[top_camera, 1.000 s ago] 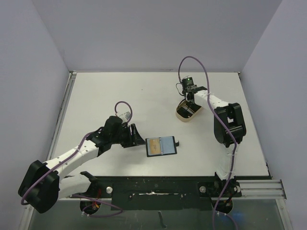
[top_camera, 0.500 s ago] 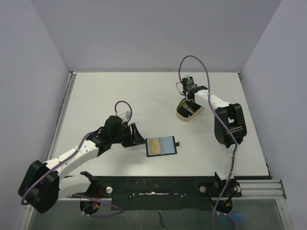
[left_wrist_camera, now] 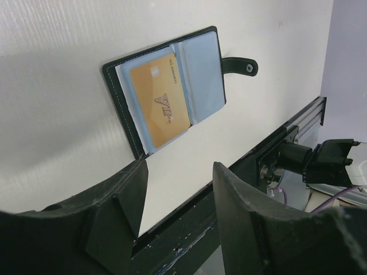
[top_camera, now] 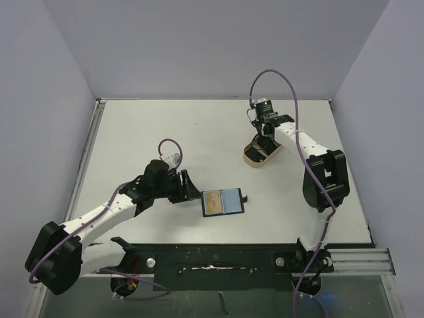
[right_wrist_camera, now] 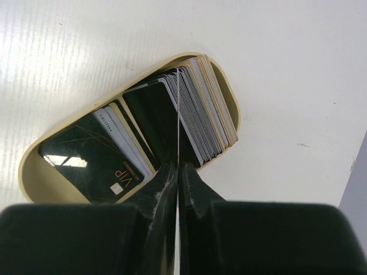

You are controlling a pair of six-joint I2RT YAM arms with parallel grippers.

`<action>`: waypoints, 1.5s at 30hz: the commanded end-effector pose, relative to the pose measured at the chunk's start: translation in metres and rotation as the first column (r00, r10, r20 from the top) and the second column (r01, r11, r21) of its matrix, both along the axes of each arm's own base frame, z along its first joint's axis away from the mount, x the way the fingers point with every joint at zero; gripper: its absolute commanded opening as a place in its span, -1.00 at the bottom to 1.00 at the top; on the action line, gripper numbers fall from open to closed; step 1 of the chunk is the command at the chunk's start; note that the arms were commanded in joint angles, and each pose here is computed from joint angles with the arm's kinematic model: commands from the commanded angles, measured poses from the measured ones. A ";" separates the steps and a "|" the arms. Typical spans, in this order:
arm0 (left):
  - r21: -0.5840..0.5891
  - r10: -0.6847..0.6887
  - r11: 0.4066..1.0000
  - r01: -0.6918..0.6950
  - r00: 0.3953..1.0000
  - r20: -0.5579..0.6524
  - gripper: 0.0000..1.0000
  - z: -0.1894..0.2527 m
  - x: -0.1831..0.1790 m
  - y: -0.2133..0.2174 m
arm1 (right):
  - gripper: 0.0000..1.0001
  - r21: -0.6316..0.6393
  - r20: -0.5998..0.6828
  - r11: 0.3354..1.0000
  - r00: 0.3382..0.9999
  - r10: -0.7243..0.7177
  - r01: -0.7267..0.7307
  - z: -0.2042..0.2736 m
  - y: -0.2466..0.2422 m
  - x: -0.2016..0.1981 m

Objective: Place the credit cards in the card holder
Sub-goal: Pick up the credit card from the storage box.

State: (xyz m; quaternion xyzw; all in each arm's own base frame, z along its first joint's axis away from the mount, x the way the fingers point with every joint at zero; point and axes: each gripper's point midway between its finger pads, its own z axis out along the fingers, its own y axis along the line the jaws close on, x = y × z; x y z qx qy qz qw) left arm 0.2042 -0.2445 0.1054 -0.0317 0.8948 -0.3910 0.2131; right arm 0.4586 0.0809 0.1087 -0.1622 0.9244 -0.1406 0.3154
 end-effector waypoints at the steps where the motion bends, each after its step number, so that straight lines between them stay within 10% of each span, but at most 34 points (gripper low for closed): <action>1: -0.055 -0.005 0.998 0.008 0.999 0.045 -0.05 0.016 0.008 -0.008 | -1.00 0.083 0.066 0.996 0.998 0.014 -0.020 0.039 0.011 -0.007; 16: -0.201 0.074 0.978 -0.056 0.994 0.086 -0.05 0.065 0.017 -0.015 | -1.00 0.501 0.164 0.855 0.985 0.055 -0.131 0.101 0.068 -0.094; 33: -0.549 0.078 0.835 0.032 0.981 0.176 -0.05 0.153 0.014 -0.036 | -1.00 0.894 0.385 0.127 0.882 0.272 -0.429 0.169 0.164 -0.246; 45: -0.641 0.072 0.762 0.096 0.970 0.231 -0.05 0.168 0.005 -0.035 | -1.00 0.932 0.356 -0.064 0.868 0.348 -0.357 0.163 0.180 -0.276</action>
